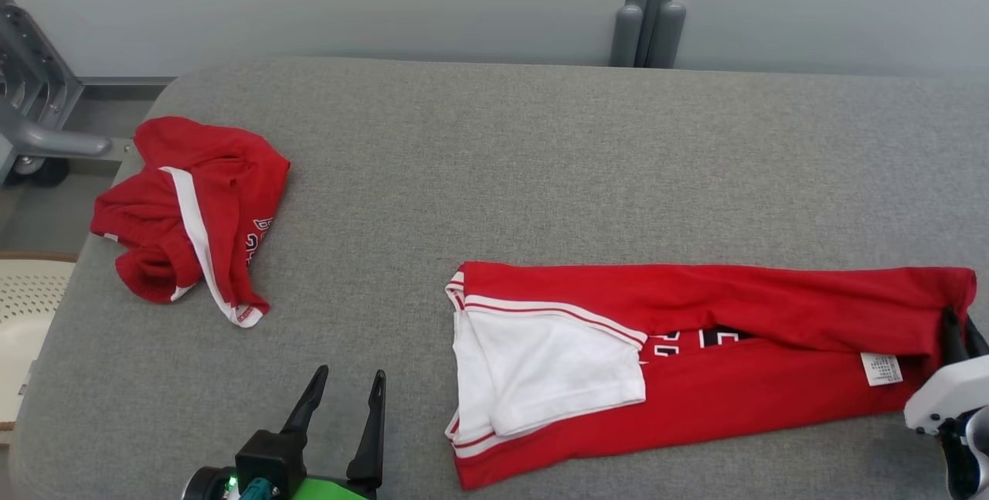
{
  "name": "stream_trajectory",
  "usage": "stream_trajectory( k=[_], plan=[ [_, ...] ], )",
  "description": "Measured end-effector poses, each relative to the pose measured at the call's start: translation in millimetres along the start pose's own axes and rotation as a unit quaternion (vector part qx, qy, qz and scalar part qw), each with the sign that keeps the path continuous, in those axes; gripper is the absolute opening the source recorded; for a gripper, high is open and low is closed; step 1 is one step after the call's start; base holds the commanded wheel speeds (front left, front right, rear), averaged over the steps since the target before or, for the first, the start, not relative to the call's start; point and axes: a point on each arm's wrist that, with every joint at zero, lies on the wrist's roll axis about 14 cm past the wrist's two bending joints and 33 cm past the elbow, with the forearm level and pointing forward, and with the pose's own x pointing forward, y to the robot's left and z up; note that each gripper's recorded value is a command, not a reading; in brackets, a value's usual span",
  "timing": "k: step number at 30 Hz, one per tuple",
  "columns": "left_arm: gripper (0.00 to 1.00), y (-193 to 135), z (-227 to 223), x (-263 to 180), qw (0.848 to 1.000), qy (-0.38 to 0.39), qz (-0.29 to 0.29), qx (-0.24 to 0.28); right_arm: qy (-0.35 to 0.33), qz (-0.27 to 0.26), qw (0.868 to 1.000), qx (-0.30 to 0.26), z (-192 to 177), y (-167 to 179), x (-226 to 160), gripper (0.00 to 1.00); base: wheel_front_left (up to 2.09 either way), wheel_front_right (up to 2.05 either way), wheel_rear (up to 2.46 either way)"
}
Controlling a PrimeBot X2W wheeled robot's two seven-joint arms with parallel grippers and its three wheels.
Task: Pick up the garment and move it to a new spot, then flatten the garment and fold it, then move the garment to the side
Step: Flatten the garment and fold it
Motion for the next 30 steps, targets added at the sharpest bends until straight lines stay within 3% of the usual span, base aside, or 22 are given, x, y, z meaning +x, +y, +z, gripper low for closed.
stream_trajectory(
  k=[3, 11, 19, 30],
  plan=[
    [1.0, -3, -1, 1, 1.0, 0.002, -0.005, 0.0, -0.007, 0.01, 1.0, 0.001, 5, 8, 2, 0.0, 0.0, 0.0, 0.0],
    [1.0, -12, 3, 2, 1.0, -0.006, -0.016, -0.008, -0.018, 0.165, 0.986, 0.022, 20, 123, -8, 0.0, 0.0, 0.0, 0.0],
    [1.0, -11, 5, -4, 1.0, -0.011, -0.011, -0.015, 0.015, 0.315, 0.949, 0.028, 13, 225, -50, 0.0, 0.0, 0.0, 0.0],
    [1.0, 15, 0, -30, 0.998, -0.012, 0.048, -0.032, 0.064, 0.431, 0.9, 0.004, -17, 316, -81, 0.0, 0.0, 0.0, 0.0]
  ],
)
